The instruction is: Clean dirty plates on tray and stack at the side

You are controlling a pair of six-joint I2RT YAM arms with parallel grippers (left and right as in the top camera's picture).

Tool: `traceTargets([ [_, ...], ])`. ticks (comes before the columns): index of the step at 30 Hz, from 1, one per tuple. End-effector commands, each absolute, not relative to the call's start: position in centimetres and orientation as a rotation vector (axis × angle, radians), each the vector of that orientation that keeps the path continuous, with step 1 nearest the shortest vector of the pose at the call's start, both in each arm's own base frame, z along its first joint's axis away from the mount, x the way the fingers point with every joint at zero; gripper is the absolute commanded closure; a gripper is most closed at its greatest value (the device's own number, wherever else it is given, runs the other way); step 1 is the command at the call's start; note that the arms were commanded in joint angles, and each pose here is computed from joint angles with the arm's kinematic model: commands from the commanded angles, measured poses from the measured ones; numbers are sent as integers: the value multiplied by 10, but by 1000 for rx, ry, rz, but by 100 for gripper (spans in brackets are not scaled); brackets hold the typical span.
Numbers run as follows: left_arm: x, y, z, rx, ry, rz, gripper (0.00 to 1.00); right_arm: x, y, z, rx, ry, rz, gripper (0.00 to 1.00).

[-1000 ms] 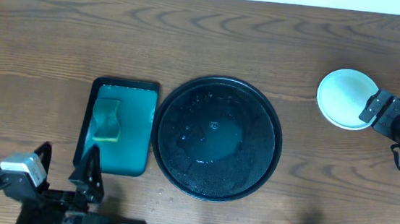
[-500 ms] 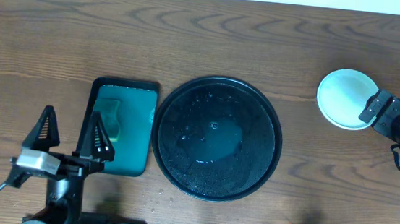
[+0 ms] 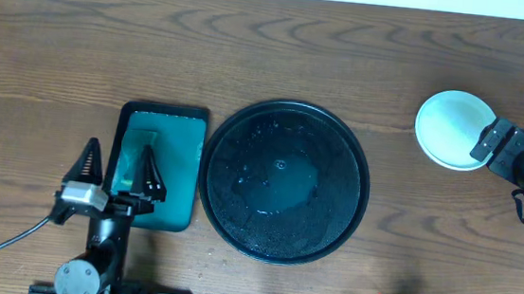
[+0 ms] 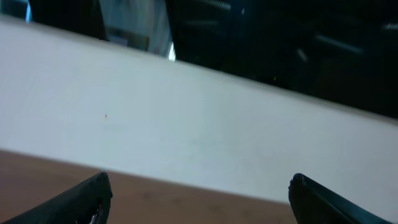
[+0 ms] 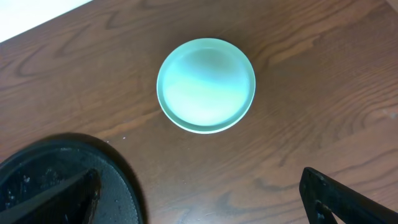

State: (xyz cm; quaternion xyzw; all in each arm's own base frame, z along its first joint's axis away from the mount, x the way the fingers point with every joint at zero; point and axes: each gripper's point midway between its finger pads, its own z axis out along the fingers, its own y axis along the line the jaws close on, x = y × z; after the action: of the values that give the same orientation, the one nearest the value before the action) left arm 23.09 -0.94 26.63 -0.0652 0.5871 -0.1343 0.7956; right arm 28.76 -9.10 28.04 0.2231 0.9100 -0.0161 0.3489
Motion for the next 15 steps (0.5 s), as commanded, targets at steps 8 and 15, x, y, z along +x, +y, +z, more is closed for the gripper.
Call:
traceTargets([
  [8, 245, -4, 201, -183, 1458, -238, 9, 288, -91, 283, 555, 2355, -61, 1],
  [15, 245, -4, 149, -212, 1664, -226, 9, 288, -91, 283, 556, 2355, -61, 1],
])
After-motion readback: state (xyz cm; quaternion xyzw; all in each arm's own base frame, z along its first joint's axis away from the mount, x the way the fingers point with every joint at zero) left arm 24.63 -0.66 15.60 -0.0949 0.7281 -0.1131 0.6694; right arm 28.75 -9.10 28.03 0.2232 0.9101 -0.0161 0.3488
